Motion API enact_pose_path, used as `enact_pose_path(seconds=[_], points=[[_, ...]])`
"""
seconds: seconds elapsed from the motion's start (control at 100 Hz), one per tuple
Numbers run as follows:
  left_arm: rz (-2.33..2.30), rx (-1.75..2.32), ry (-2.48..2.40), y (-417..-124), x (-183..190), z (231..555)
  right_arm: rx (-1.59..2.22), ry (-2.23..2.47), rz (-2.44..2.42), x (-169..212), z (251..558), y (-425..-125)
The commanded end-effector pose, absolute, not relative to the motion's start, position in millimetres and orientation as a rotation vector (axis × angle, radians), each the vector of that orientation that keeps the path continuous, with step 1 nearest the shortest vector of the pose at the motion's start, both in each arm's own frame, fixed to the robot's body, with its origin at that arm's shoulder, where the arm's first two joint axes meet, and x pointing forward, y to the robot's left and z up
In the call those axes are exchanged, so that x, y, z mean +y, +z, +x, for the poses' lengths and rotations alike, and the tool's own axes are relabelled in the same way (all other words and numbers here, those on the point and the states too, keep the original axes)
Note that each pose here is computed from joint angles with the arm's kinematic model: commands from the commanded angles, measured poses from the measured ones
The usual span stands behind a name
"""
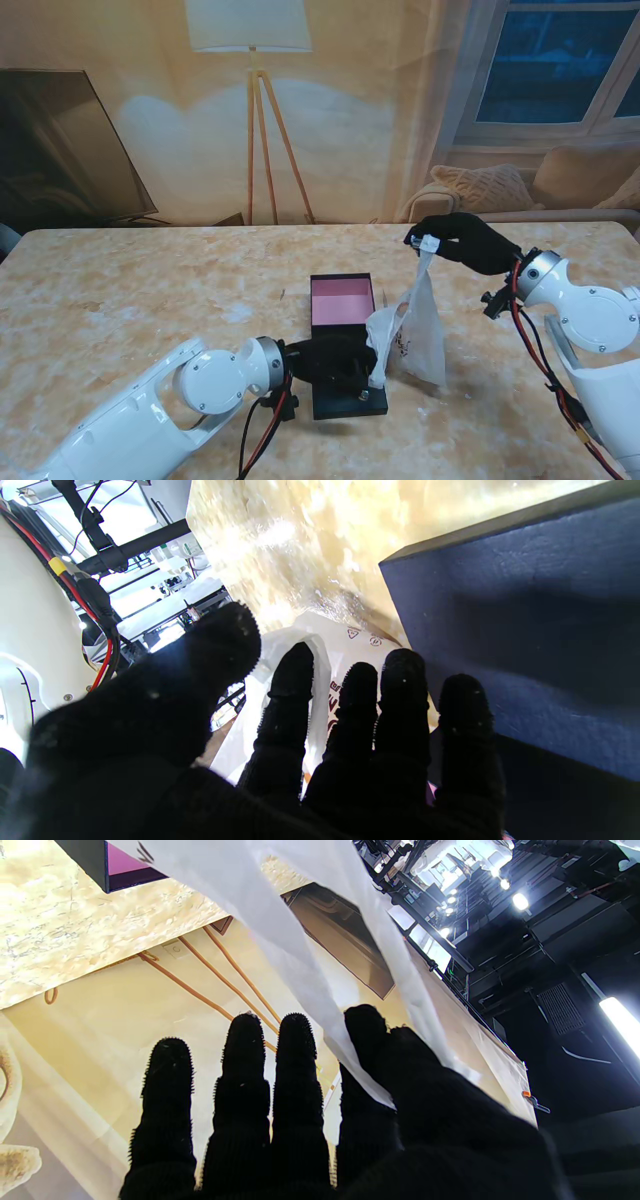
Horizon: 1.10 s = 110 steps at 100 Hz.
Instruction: Pack mini donuts into a plastic bag, tie the opening and put the bag into the gift box
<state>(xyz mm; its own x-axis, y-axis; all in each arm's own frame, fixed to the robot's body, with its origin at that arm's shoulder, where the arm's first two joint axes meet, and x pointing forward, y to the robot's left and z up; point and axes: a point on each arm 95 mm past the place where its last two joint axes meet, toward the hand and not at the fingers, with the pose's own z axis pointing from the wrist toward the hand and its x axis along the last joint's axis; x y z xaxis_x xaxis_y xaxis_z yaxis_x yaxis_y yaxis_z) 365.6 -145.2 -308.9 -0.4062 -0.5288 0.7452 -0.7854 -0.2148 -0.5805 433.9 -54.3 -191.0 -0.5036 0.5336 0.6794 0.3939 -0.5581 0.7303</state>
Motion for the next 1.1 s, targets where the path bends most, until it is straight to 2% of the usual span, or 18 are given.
enact_pose_path(seconds=[0.0, 0.72, 1.09], points=[[1.541, -1.813, 1.652, -307.1, -145.7, 360.1, 1.449, 2.213, 1.532, -50.5, 433.6, -196.0], [1.705, -1.715, 1.859, -280.6, -144.6, 352.6, 1.441, 2.182, 1.54, -51.8, 434.8, -196.3], [1.752, -1.657, 1.892, -254.1, -137.1, 360.6, 1.446, 2.171, 1.534, -56.4, 433.1, -193.3]])
